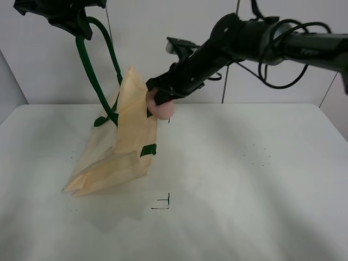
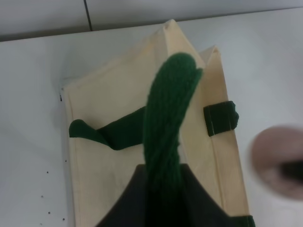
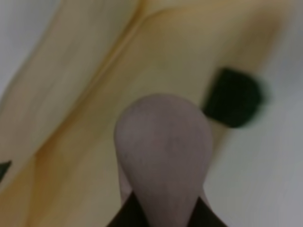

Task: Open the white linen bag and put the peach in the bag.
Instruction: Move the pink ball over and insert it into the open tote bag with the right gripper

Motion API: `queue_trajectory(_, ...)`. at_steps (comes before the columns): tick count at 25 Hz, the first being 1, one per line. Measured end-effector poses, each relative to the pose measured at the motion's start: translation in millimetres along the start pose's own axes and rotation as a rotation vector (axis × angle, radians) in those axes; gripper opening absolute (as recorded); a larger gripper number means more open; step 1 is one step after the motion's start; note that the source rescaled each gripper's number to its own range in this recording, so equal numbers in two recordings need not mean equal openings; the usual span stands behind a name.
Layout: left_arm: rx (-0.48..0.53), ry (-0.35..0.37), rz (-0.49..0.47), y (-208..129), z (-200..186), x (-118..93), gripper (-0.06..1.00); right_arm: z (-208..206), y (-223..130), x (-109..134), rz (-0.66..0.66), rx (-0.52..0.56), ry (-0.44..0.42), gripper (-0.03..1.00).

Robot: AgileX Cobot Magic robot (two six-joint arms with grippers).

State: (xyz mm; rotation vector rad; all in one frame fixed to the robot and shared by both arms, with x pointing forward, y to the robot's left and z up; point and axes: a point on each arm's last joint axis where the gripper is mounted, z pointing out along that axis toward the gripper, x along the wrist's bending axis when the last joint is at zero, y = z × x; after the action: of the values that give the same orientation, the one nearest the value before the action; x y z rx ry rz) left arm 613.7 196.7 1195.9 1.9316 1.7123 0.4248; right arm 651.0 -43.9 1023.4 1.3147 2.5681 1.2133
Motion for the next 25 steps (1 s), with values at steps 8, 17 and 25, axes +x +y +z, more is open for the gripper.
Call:
queue_trajectory(8,0.000,0.000,0.000,0,0,0,0.00,42,-8,29,-0.076,-0.041,0.040,0.00)
queue_trajectory(17,0.000,-0.002,0.000,0,0,0,0.00,70,-17,14,-0.028,-0.073,0.006,0.00)
queue_trajectory(25,0.000,-0.003,-0.001,0,0,0,0.00,71,-16,16,-0.024,-0.087,0.027,0.81)
